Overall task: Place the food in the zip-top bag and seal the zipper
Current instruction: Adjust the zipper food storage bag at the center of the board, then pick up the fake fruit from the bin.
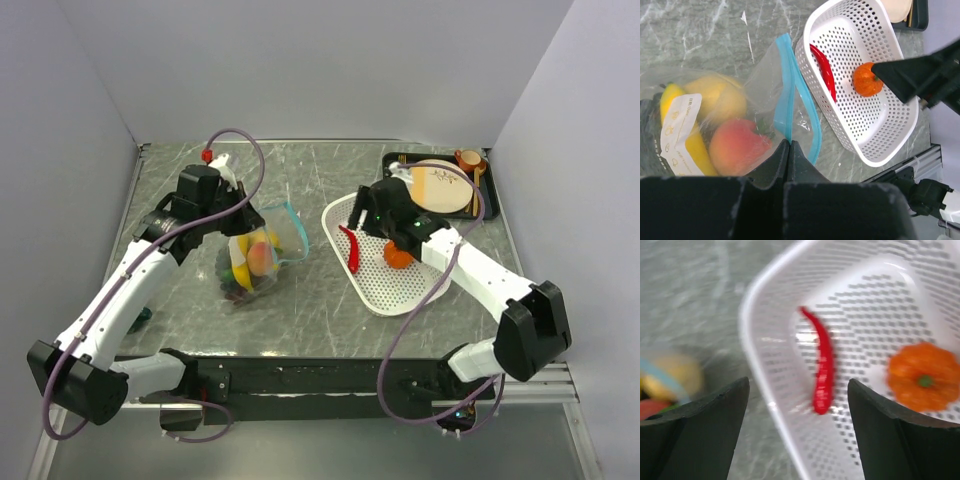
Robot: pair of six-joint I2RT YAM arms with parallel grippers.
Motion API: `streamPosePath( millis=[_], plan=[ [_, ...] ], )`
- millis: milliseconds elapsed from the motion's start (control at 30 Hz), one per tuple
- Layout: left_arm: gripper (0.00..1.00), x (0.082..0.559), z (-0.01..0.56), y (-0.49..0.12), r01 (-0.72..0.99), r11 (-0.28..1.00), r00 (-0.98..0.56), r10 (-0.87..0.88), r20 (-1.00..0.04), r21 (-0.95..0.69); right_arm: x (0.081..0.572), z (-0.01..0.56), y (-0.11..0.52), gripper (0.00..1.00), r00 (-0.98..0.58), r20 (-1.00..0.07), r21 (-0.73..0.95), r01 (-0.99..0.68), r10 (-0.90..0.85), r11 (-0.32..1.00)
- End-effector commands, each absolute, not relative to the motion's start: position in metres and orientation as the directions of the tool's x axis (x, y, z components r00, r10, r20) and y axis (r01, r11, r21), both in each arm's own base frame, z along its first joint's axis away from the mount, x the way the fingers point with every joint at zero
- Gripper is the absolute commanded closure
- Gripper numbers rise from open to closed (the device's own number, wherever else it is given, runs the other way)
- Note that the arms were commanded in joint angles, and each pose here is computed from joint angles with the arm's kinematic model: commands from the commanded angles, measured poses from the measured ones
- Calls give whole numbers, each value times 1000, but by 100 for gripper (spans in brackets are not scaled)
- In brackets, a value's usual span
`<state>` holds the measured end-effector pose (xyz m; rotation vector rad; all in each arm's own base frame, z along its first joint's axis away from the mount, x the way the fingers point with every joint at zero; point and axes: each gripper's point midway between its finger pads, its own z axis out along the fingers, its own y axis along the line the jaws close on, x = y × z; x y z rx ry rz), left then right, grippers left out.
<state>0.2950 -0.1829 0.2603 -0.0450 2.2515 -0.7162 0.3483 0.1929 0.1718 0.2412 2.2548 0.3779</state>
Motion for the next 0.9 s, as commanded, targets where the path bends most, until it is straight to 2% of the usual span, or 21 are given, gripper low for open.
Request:
streamPosePath(
  millis=[0, 133, 500, 867],
  plan=[
    [99, 299, 276, -191, 242, 815, -678, -247, -693, -527, 345, 127, 133, 8, -683, -674, 149, 250, 283, 957],
    [99, 299, 274, -190, 243, 819, -675, -243, -697, -520, 346, 108, 110, 2, -706, -645, 82, 317, 293, 945],
    [99, 299, 273, -186, 228, 825, -672, -251, -697, -517, 345, 78, 78, 0, -738, -613, -48, 390, 281, 920],
    [99, 298, 271, -186, 221, 827, -675, -253, -693, -517, 349, 49, 77, 0, -767, -557, 14, 374, 318, 927]
  ],
)
